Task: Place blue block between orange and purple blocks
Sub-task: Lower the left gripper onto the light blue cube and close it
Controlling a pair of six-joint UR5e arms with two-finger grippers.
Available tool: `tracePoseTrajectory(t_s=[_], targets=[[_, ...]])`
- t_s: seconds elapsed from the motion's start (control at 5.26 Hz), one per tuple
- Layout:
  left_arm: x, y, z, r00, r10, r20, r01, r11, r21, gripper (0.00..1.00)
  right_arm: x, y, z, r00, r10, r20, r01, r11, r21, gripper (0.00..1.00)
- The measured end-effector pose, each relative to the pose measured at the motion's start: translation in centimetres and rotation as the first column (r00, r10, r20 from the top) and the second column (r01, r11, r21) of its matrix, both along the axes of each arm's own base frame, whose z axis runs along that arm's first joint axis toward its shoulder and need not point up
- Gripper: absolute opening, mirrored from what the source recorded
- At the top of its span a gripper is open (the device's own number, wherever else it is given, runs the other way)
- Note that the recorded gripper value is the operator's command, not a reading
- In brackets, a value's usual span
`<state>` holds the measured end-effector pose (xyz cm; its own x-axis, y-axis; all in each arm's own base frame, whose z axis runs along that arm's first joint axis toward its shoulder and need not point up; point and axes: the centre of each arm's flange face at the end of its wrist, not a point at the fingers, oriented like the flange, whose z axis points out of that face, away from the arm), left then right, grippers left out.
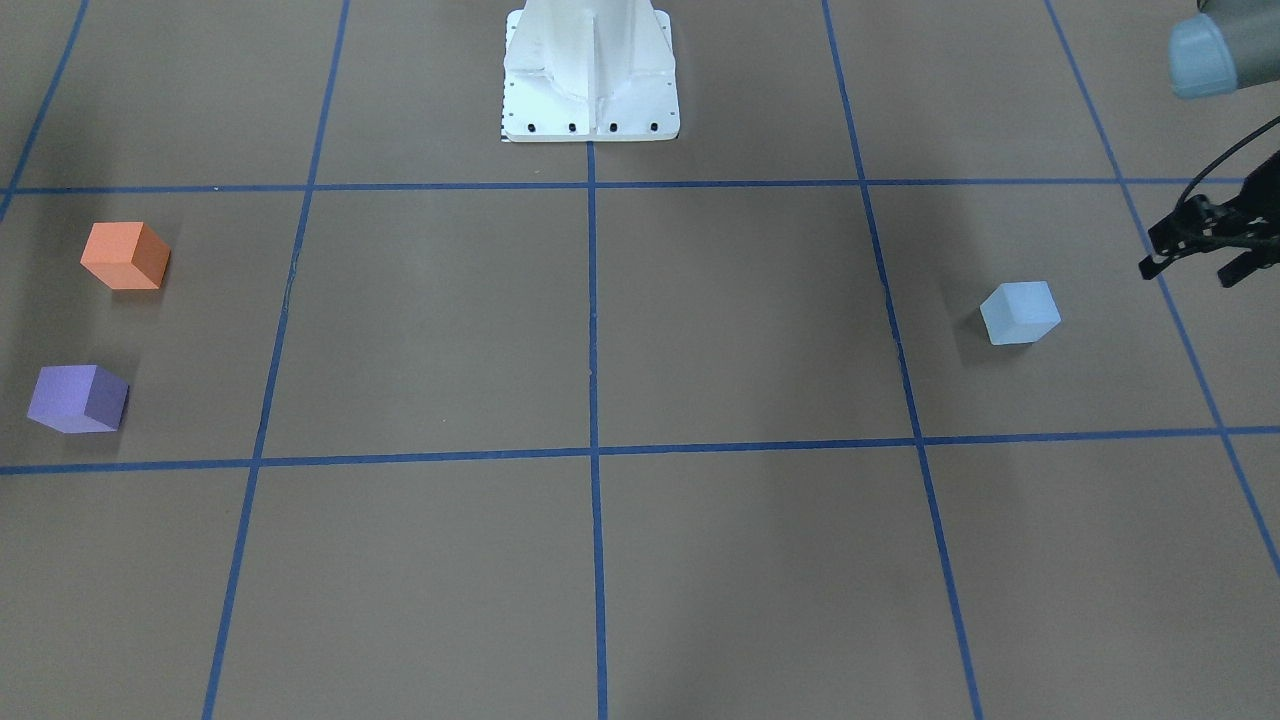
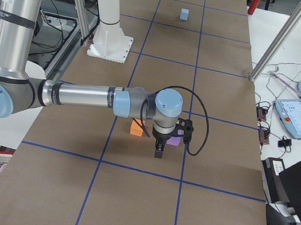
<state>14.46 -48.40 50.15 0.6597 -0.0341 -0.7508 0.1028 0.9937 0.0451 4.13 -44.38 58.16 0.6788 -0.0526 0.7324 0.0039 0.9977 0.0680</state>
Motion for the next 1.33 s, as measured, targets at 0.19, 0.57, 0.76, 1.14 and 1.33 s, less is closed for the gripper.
tracePoseTrajectory(t_s=[0.19,0.57,0.76,1.14,1.33], targets=[[3.6,0.8,0.3,0.999,-0.038,0.027,0.039,0.999,-0.022,1.0,0.0,0.0,-0.1,1.0,-0.001,0.006,0.001,1.0,0.001,1.0],[7.8,2.0,2.1,0.996,-0.039,0.076,0.041,0.999,-0.027,1.0,-0.1,-0.1,-0.1,1.0,-0.001,0.009,0.001,1.0,0.001,1.0],[9.0,2.3,3.4,0.996,-0.03,0.086,0.032,0.999,-0.015,1.0,-0.1,-0.1,-0.2,1.0,-0.002,0.016,0.002,1.0,0.0,1.0],[9.9,2.3,6.5,0.997,-0.02,0.077,0.02,1.0,0.005,1.0,-0.3,0.0,-0.5,0.999,-0.004,0.037,0.004,1.0,0.003,1.0],[10.0,2.4,6.9,0.998,-0.018,0.068,0.018,1.0,0.01,1.0,-0.3,-0.1,-0.6,0.999,-0.005,0.041,0.005,1.0,0.005,1.0]])
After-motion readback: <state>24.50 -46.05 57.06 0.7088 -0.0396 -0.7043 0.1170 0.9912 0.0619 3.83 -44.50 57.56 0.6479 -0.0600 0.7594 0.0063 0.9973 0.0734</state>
